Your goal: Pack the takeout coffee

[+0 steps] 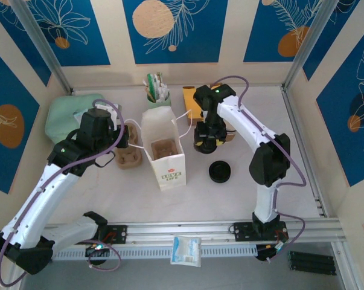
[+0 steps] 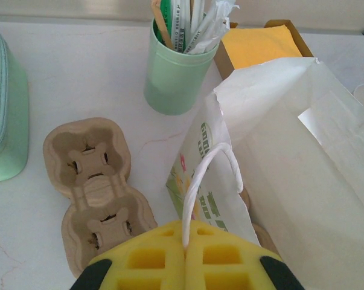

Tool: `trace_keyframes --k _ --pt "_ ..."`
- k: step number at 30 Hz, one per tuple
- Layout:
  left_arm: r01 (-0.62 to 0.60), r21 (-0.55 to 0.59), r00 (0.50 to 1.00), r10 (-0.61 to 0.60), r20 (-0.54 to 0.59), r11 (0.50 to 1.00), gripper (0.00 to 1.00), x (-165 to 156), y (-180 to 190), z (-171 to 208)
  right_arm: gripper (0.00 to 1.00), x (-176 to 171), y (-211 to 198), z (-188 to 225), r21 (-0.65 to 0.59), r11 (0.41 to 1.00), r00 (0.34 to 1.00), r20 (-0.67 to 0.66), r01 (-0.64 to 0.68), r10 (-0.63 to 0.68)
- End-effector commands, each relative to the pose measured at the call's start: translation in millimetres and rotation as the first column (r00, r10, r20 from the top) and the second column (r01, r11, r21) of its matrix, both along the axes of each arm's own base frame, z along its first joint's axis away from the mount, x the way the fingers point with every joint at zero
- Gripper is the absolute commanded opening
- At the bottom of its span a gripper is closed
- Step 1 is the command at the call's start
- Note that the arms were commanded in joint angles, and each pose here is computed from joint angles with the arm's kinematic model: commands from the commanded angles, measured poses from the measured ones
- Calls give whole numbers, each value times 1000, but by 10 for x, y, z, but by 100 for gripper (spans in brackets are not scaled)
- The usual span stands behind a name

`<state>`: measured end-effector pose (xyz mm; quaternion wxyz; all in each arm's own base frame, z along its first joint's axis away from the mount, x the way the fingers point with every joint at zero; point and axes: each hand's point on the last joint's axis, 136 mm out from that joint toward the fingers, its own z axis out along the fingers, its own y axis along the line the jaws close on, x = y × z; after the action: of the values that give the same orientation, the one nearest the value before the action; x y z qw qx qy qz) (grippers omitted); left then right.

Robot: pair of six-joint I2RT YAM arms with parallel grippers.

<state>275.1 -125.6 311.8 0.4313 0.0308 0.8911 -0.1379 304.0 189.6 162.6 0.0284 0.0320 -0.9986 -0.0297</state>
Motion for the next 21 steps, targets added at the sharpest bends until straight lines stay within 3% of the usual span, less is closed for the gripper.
trace_keyframes --k 1,21 --pt "10 -21 1000 -10 24 1000 3 -8 -4 72 59 -18 -75 -42 -64 997 999 -29 -33 31" --pt "17 -35 1000 -17 10 999 3 11 -46 40 60 247 48 -454 -79 996 999 -23 -44 43"
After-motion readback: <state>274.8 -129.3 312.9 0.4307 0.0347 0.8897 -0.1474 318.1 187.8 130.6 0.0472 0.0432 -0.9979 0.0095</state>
